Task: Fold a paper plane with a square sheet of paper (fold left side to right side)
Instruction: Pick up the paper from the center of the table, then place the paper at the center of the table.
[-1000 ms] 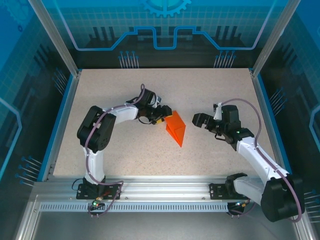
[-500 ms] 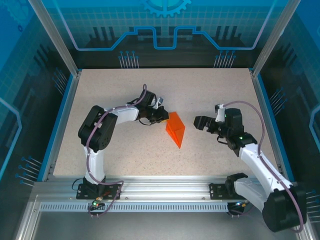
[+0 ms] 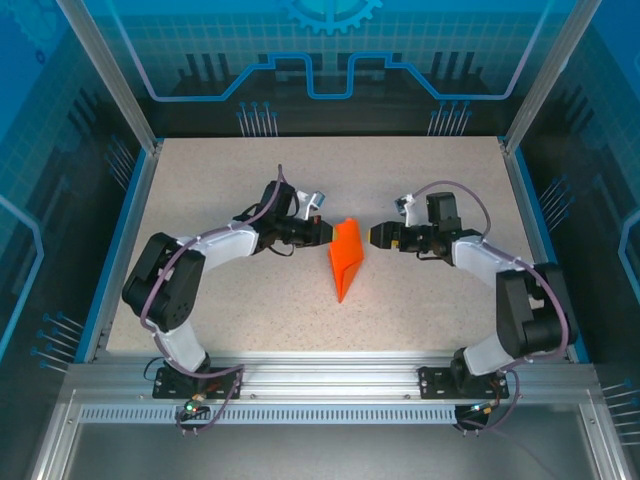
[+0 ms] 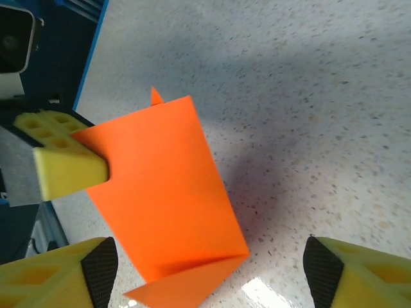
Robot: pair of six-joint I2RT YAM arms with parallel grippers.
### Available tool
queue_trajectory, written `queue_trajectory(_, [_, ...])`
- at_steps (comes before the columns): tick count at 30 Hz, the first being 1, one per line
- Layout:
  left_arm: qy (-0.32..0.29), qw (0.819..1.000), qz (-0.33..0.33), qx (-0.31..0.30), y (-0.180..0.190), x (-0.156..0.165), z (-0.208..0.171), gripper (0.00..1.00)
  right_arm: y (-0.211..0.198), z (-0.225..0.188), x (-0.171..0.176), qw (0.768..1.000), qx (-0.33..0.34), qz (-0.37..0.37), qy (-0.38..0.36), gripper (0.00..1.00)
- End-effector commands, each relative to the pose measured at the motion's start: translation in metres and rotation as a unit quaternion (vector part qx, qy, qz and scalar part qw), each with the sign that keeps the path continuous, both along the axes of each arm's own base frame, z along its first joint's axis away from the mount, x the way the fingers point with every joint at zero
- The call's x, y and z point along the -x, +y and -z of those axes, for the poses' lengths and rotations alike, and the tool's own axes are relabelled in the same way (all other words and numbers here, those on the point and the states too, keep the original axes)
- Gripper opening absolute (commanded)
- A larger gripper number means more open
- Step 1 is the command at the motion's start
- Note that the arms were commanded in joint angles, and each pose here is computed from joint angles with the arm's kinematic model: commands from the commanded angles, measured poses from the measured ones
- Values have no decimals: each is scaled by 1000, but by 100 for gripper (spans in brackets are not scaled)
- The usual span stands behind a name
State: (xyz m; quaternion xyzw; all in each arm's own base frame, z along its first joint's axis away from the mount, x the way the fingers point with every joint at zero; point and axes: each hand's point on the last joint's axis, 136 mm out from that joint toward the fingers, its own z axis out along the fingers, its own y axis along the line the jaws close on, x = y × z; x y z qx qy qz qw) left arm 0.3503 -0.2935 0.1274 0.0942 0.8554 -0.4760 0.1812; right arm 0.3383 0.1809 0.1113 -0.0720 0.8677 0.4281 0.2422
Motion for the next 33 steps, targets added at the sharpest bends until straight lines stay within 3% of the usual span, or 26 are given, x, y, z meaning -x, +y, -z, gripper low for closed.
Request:
queue_trajectory(1, [-43, 998, 42, 29, -6, 11, -20, 1, 15, -14, -6, 996, -55, -61, -42, 77])
queue_trajectory(13, [-39, 996, 67, 48, -13, 14, -26, 1, 36, 1, 3, 983, -117, -135, -33, 66])
queue_trajectory(33, [-16, 998, 53, 15, -10, 8, -2, 2, 26, -16, 12, 987, -72, -136, -42, 21])
